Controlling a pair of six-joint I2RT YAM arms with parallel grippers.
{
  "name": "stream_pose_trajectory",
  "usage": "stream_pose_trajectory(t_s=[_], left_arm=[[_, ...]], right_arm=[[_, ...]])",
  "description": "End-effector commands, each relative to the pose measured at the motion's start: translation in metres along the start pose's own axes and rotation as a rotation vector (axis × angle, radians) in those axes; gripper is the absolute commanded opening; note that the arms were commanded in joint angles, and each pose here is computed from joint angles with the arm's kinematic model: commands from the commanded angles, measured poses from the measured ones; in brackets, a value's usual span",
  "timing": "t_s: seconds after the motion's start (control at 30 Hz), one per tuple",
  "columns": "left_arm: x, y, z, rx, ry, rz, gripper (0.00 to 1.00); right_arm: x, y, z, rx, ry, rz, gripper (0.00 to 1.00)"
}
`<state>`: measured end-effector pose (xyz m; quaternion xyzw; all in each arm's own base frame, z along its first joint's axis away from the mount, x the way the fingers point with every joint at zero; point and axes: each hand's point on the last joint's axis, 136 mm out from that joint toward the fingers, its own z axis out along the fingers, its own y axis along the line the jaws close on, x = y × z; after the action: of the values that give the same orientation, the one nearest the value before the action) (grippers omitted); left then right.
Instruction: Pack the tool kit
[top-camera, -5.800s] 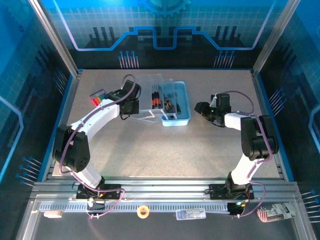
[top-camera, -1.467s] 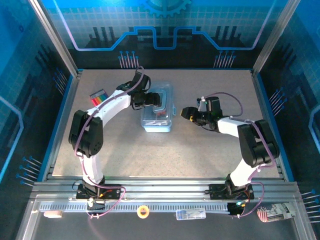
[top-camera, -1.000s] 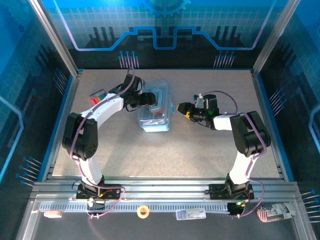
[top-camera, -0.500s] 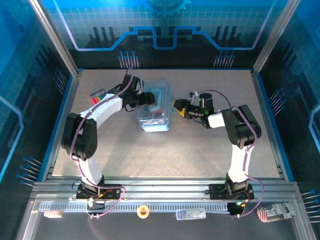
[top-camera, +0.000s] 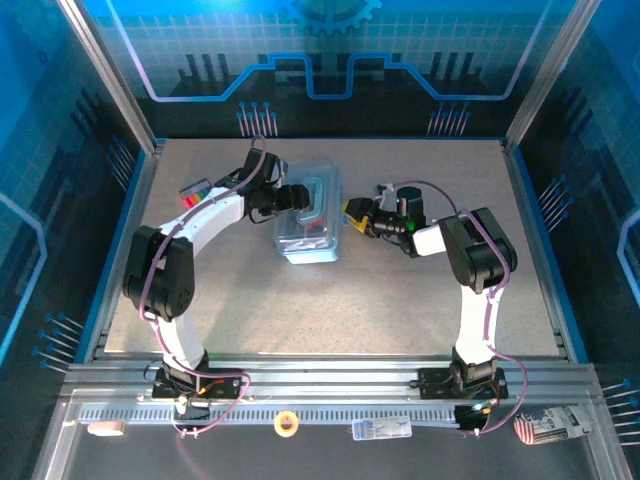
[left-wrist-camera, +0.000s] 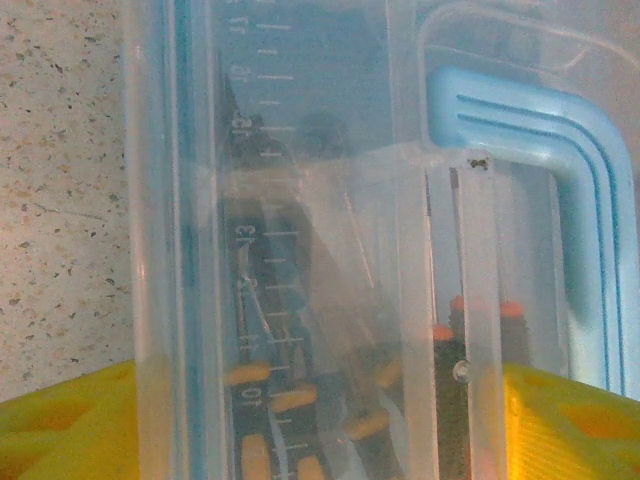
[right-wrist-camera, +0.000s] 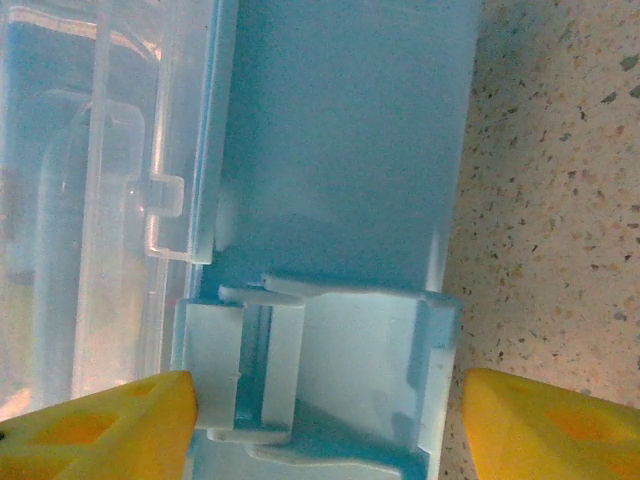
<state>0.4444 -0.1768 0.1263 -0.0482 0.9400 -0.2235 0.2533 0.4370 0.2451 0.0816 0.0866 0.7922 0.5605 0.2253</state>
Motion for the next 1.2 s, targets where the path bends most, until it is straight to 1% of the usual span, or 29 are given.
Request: stream_pose_trajectory(t_s=[0.0,0.17,0.4,0.8,0.93,1.17], left_arm=[[0.065,0.053,0.023,-0.153,0.217,-0.092,0.68],[0.064,0.051,0.022,-0.147,0.213,-0.093,0.68],[0.063,0.053,0.022,-0.157,0.211,-0.086,0.68],[0.063,0.052,0.022,-0.150,0.211,-0.088,0.67],[0.064,0.053,0.021,-0.154,0.212,-0.087,0.67],[0.063,0.052,0.021,-0.152,0.210,-0.086,0.67]], right_arm=[[0.005,0.009,0.010,-0.026,0.033,-0.019,0.71],[0.006,0.002,0.014,-0.008,0.042,-0.008,0.71],[0.008,0.006,0.015,-0.004,0.048,-0.025,0.71],[0.015,-0.005,0.019,0.037,0.064,-0.017,0.70],[0.015,-0.014,0.012,0.074,0.026,-0.014,0.70],[0.015,-0.018,0.004,0.096,0.026,-0.018,0.70]])
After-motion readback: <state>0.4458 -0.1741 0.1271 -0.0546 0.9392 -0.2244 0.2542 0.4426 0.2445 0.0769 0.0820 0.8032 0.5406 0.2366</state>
